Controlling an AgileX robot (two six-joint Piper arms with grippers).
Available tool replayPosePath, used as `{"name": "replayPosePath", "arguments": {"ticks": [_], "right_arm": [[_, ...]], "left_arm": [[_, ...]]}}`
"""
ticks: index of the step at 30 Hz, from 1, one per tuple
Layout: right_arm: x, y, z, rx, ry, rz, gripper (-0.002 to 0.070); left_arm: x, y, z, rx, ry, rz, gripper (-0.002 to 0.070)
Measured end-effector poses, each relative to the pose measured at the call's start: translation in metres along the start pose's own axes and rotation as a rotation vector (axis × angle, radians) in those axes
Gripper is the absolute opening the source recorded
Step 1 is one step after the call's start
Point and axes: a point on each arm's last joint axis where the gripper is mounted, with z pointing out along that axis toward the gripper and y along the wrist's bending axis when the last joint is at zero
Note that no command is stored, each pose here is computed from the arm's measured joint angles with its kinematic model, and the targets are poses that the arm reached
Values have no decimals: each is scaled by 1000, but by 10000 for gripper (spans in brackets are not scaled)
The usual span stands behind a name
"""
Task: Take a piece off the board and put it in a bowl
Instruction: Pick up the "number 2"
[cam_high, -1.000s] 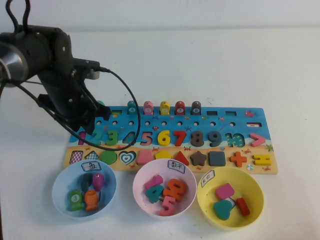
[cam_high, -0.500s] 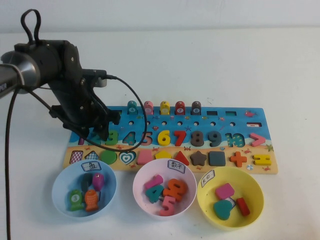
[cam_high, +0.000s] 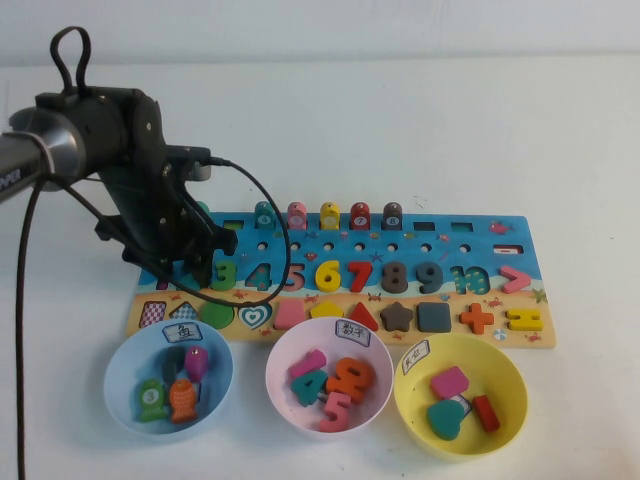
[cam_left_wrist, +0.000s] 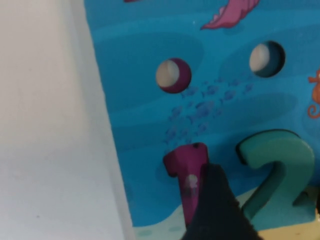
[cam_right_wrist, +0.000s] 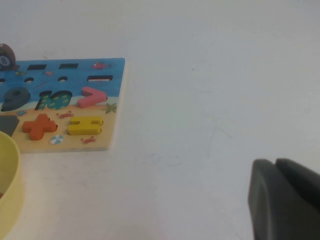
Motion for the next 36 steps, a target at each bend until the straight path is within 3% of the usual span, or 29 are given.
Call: {"name": "replayPosePath", "arguments": {"ticks": [8,15,36], "right_arm": [[0,0,0,0,0,0,-17],[0,0,0,0,0,0,-17],[0,0,0,0,0,0,-17]], "left_arm": [[0,0,0,-3,-2,2,342],[0,0,-1,6,4,-10,200],[1,0,-2,6,22,-12,199]]}}
